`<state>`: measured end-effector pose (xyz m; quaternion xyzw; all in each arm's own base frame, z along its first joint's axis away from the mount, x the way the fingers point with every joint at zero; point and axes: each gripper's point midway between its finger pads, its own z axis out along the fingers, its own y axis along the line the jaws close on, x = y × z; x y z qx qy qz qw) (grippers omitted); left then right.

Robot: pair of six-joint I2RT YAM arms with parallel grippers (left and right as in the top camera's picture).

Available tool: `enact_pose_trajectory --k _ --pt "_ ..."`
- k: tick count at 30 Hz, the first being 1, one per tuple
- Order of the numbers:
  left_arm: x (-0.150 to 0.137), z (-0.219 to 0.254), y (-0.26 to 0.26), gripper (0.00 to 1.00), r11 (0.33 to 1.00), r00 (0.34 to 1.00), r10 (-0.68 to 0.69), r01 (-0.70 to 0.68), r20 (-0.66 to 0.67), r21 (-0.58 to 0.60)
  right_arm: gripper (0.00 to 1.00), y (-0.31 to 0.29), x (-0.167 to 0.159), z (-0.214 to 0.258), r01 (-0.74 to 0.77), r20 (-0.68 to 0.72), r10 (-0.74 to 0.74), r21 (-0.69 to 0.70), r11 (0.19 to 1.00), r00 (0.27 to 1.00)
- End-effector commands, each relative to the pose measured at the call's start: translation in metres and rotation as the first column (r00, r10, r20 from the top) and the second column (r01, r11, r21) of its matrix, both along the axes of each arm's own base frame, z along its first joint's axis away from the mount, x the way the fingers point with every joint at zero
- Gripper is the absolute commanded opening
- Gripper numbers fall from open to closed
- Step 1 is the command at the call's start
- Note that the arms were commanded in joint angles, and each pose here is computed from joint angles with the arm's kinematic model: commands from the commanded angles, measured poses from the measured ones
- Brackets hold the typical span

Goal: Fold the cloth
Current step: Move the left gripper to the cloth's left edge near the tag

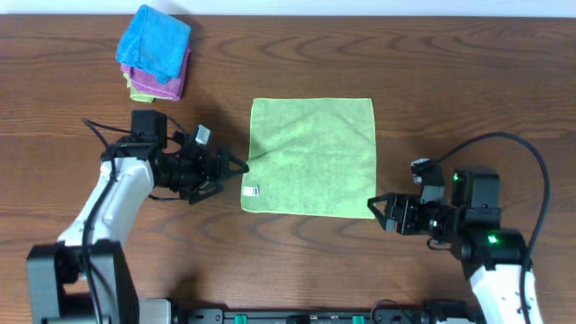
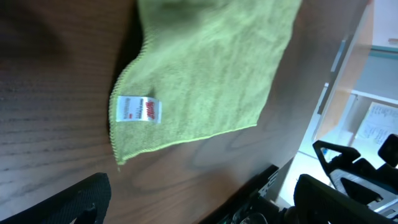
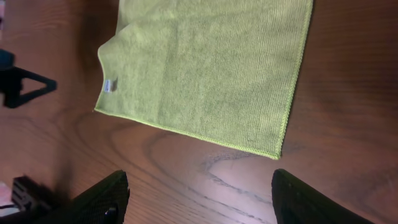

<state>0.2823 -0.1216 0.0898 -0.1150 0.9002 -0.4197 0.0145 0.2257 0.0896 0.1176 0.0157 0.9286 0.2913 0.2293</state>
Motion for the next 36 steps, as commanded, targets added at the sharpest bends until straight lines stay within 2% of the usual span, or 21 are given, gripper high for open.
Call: enact_pose_trajectory --k 1,16,21,27,34,36 --pt "-0.001 -0.010 -0.004 0.95 1.000 1.000 -0.022 0.021 -0.023 -0.023 0.74 0.005 0.001 -0.004 -0.026 -0.016 0.027 0.036 0.999 1.000" --pt "-0.011 -0.064 -0.007 0.95 0.998 0.984 0.001 -0.011 -0.179 -0.055 0.75 0.004 0.012 -0.005 -0.014 -0.002 0.015 0.041 0.999 1.000" --pt "-0.019 -0.073 -0.012 0.95 0.993 0.980 0.021 -0.043 -0.196 -0.106 0.75 0.004 0.014 -0.004 -0.010 0.006 0.010 0.043 0.999 1.000" --pt "-0.025 -0.085 -0.022 0.95 0.991 0.975 0.051 -0.076 -0.216 -0.110 0.76 0.004 0.014 -0.004 -0.010 0.006 0.010 0.044 0.999 1.000" --pt "-0.029 -0.098 -0.037 0.95 0.998 0.973 0.052 -0.061 -0.227 -0.032 0.79 0.004 0.014 -0.004 0.003 -0.005 -0.003 0.052 0.999 1.000" --pt "-0.029 -0.100 -0.040 1.00 0.999 0.975 0.045 -0.049 -0.220 -0.012 0.79 0.004 0.014 -0.004 0.003 -0.006 -0.003 0.052 0.999 1.000"
